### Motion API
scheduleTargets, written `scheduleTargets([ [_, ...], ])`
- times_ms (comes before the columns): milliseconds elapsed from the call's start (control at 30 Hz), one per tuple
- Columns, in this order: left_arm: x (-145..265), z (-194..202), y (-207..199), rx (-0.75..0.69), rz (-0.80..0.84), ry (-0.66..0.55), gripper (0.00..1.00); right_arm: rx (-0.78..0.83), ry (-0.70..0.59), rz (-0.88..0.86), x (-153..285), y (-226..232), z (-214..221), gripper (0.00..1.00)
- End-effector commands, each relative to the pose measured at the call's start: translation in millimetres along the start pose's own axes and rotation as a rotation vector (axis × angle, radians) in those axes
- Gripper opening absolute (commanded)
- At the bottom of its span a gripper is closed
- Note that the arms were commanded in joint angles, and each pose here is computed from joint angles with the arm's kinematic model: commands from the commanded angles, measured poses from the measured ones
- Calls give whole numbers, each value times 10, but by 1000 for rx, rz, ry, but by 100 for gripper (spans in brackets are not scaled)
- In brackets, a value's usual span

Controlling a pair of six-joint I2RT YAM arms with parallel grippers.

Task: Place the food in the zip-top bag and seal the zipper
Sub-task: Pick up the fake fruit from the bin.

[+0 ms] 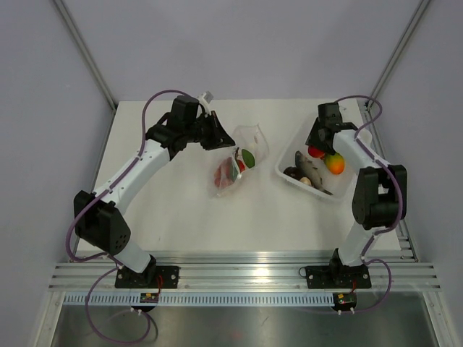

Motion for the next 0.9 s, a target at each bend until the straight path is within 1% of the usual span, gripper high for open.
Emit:
scheduleTargets([
  [0, -11, -12, -102, -23, 60, -21, 0, -63, -135, -29, 504, -71, -217, 18],
  [33, -22, -5, -102, -20, 63, -18, 0, -77, -161, -43, 648, -94, -249, 18],
  [100, -41, 2, -94, -21, 62, -14, 0, -82, -162, -39, 773, -159, -212, 18],
  [133, -48, 8, -90, -17, 62, -11, 0, -91, -184, -61, 927, -186, -239, 17],
  [200, -42, 4, -105, -22, 69, -13, 0, -92, -182, -78, 1082, -228, -212, 17],
  [233, -44, 8, -101, -23, 68, -12, 0, -98, -200, -125, 1263, -238, -232, 17],
  [433, -36, 9, -104, -28, 72, -16, 0, -105, -224, -341, 1863, -187, -249, 17],
  [467, -33, 11, -104, -27, 71, -17, 0, -101, -232, -368, 1953, -146, -273, 17],
  [500, -33, 11, -102, -30, 71, -17, 0, -71, -221, -405, 2043, -42, -207, 17],
  [533, -32, 17, -103, -27, 72, -13, 0, -61, -239, -428, 2143, 34, -219, 17],
  [633, -37, 20, -94, -28, 67, -11, 0, 17, -234, -503, 2362, 371, -37, 17],
  [733, -30, 15, -101, -30, 67, -11, 0, 58, -194, -583, 2461, 647, 128, 17],
  [867, -11, 2, -118, -37, 70, -13, 0, 106, -151, -628, 2436, 930, 330, 17],
])
Point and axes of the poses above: each gripper's point midway between its finger pads, its own x axis back along the fingers, its own y axis along the line the jaws close on, z = x × y, the point moved 9 cm from there along x, back along the fingers, and after that the axes turned 8 degrees about -x, right-handed, at the moved point
